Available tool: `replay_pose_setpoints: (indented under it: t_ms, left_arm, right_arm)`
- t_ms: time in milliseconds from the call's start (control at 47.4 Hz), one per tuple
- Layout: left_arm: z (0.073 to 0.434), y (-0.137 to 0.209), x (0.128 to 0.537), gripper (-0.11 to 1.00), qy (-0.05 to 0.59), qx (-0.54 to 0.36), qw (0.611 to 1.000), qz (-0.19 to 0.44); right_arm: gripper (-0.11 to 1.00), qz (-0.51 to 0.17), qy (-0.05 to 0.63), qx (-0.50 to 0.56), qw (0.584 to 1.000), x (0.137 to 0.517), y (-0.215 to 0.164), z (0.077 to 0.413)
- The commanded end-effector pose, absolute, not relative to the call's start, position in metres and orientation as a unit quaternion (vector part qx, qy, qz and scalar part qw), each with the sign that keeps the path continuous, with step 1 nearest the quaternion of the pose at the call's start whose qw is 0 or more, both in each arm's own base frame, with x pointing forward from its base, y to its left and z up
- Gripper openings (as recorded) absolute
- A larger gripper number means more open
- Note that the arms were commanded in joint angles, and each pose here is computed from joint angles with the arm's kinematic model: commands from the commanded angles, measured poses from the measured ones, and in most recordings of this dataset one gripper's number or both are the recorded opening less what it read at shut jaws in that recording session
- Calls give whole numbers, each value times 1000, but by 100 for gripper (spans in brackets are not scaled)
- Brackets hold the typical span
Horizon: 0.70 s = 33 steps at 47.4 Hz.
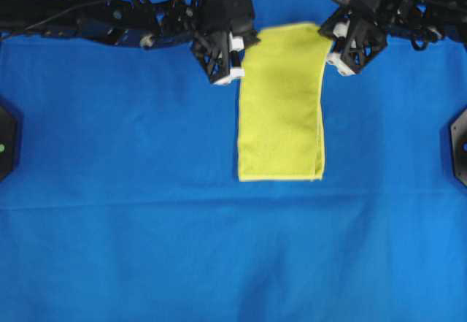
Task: Fold the yellow towel.
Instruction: 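Pull the far end toward the near end, folding the strip in half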
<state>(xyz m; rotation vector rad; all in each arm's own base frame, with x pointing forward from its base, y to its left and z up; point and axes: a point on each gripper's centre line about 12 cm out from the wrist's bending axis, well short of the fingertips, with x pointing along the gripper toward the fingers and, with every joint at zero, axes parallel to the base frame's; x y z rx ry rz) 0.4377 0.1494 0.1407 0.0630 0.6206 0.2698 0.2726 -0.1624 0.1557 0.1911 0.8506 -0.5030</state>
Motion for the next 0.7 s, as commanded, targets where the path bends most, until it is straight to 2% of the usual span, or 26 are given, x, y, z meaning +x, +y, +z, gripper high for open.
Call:
replay_pose_setpoints:
  t_ms: [0,422,549,676]
  left_arm:
    - [162,128,436,5,291,35,949,114]
    - [146,12,428,5,341,53,939,-7]
    - [141,-13,427,5,348,63,935,-36]
    - [131,-22,427,5,356,67,931,-47]
  right_arm:
    - [4,-228,398,91,884,272,-146,168]
    - [4,-128,412,121,894,283,-50,161]
    - [4,-105,427,129,889,288,-27,154]
    - [4,-97,446,131,880,291,-16,143]
